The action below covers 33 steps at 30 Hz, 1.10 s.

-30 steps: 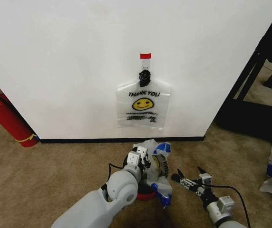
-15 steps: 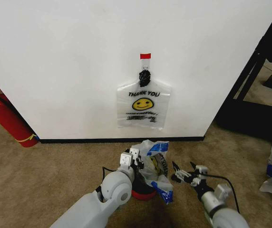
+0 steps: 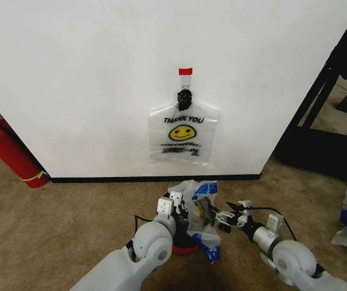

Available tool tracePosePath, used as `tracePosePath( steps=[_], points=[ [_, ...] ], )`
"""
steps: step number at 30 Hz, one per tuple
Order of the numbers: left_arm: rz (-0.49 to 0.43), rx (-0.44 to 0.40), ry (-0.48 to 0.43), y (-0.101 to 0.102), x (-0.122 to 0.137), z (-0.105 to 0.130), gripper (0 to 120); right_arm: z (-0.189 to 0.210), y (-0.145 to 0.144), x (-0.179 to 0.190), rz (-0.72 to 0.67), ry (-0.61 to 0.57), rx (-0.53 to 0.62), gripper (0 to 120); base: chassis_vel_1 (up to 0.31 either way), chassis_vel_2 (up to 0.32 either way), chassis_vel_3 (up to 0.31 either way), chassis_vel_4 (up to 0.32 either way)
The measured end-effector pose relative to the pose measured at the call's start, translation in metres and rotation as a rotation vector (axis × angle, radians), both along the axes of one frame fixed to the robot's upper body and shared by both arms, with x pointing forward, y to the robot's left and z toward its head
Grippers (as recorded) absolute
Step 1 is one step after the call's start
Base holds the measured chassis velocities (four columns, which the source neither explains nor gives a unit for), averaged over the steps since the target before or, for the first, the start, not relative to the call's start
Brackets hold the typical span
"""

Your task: Pick up the garbage bag from the wall and place it over the trash bin.

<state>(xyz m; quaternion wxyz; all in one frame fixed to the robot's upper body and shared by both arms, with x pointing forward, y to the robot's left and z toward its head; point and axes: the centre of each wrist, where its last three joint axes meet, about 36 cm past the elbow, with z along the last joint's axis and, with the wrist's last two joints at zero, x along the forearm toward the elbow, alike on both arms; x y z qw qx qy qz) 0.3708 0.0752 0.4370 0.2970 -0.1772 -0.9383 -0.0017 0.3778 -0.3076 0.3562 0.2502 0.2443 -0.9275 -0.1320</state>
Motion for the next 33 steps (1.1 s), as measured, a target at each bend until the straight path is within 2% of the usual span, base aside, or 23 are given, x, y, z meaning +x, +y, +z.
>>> tracePosePath(
  steps=[13, 19, 21, 23, 25, 30, 31, 33],
  points=[
    [0.000, 0.008, -0.018, 0.002, 0.006, 0.003, 0, -0.004, 0.026, 0.037, 0.059, 0.060, -0.009, 91, 0.000, 0.000, 0.000, 0.000],
    [0.004, 0.010, -0.021, 0.004, 0.007, 0.003, 0, -0.004, 0.036, 0.043, 0.070, 0.100, -0.027, 85, 0.000, 0.000, 0.000, 0.000],
    [0.005, 0.010, -0.021, 0.004, 0.007, 0.003, 0, -0.004, 0.037, 0.044, 0.064, 0.115, -0.040, 79, 0.000, 0.000, 0.000, 0.000],
    [0.007, 0.011, -0.022, 0.004, 0.007, 0.002, 0, -0.003, 0.038, 0.045, 0.057, 0.133, -0.055, 68, 0.000, 0.000, 0.000, 0.000],
    [0.007, 0.011, -0.022, 0.004, 0.007, 0.002, 0, -0.003, 0.038, 0.045, 0.055, 0.137, -0.058, 65, 0.000, 0.000, 0.000, 0.000],
    [0.007, 0.009, -0.024, 0.002, 0.007, 0.002, 0, -0.002, 0.037, 0.042, 0.052, 0.155, -0.066, 43, 0.000, 0.000, 0.000, 0.000],
    [0.007, 0.009, -0.024, 0.002, 0.007, 0.002, 0, -0.002, 0.037, 0.042, 0.052, 0.155, -0.066, 43, 0.000, 0.000, 0.000, 0.000],
    [0.007, 0.010, -0.025, 0.002, 0.007, 0.002, 0, -0.001, 0.037, 0.041, 0.054, 0.159, -0.066, 34, 0.000, 0.000, 0.000, 0.000]
  ],
)
